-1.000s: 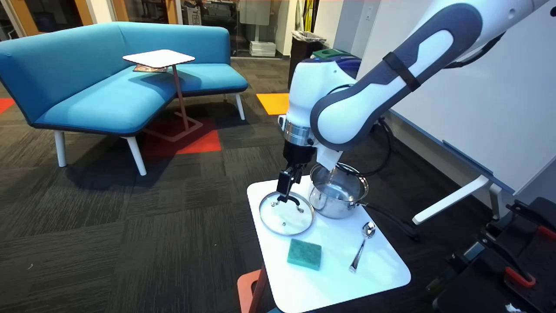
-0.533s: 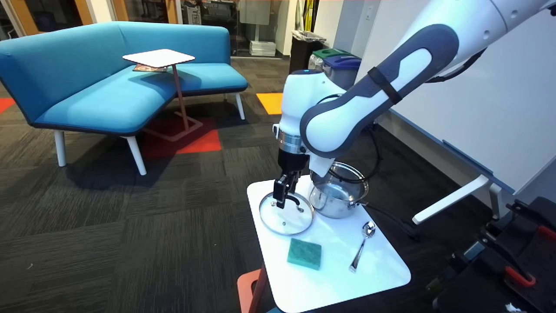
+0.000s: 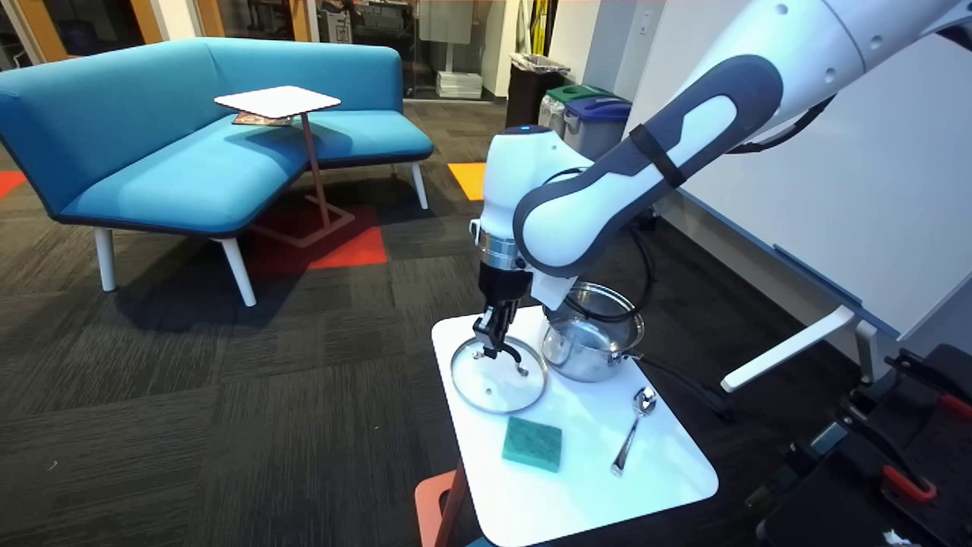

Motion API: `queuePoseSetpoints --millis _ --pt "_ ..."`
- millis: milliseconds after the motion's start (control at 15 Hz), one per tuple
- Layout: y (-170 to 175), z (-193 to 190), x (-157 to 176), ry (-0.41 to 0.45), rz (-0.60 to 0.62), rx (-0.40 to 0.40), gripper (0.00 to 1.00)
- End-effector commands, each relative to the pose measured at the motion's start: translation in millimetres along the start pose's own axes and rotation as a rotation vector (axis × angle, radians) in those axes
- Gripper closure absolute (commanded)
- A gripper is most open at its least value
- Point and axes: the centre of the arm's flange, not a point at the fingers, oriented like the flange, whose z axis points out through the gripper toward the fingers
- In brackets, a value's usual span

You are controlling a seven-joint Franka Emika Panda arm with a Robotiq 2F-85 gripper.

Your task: Pick up the sponge from the pot and put it on the table, then pick up the lid and put it on the pot

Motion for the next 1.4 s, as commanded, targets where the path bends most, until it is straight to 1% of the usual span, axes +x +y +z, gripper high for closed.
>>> queuePoseSetpoints --millis 0,67,333,600,733,1067,1133,1333 --pt "2.9 -18.6 4.0 -0.001 -0.004 -0.002 0.98" --pt "3.9 -27.0 1.1 0.007 0.005 -0.004 0.96" --pt "10.6 -70.1 -10.1 0.055 0.02 -0.013 0.96" --pt "23.0 -118.2 -22.7 0.102 0.024 0.006 0.96" --pt "28.9 -135.9 -29.7 0.13 0.025 0.025 0.96" --pt "33.7 -156.7 -42.9 0.188 -0.008 0.094 0.96" --pt "34.6 -159.8 -46.1 0.193 -0.006 0.097 0.96" --pt "44.6 -164.8 -65.0 0.173 0.08 0.063 0.96"
